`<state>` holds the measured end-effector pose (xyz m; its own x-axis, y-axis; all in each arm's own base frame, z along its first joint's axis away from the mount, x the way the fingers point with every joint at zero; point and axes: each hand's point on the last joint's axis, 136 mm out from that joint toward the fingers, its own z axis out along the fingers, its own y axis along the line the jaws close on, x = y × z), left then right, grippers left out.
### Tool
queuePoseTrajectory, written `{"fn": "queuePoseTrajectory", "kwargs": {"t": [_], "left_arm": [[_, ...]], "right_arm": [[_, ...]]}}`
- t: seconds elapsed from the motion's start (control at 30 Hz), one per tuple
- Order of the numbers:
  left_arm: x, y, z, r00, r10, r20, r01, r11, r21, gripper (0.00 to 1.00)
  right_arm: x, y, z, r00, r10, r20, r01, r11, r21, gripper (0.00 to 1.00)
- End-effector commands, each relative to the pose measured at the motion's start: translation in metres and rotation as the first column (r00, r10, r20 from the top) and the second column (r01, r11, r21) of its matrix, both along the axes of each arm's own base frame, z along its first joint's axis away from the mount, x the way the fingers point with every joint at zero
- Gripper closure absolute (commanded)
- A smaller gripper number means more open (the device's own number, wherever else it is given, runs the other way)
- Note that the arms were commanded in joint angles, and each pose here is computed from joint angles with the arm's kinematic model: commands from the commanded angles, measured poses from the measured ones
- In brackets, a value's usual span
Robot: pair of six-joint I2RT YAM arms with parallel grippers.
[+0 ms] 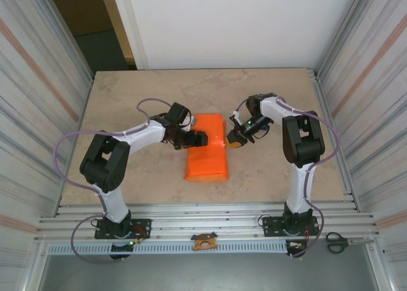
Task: Wrap the gift box in paper
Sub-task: Wrap the gift box with the wrapping paper.
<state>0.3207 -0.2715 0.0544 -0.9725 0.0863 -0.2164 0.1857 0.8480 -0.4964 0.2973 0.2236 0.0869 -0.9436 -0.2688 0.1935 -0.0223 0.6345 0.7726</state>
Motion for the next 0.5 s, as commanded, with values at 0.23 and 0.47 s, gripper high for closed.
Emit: {"fn": "queuePoseTrajectory", "kwargs": {"t": [0.23, 0.47], "left_arm": [[-0.0497, 0.0202, -0.0741, 0.984, -0.066, -0.165, 0.096, 0.979, 0.18, 0.17], [-0.0494, 0.0198, -0.0748, 0.984, -0.069, -0.165, 0.099, 0.979, 0.181, 0.18]], "right_arm": [[-0.0023, -0.0029, 0.002, 1.0, -0.016, -0.027, 0.016, 1.0, -0.001, 0.89], [-0.0002, -0.0017, 0.0048, 1.0, -0.022, -0.02, 0.022, 1.0, 0.014, 0.78]]}}
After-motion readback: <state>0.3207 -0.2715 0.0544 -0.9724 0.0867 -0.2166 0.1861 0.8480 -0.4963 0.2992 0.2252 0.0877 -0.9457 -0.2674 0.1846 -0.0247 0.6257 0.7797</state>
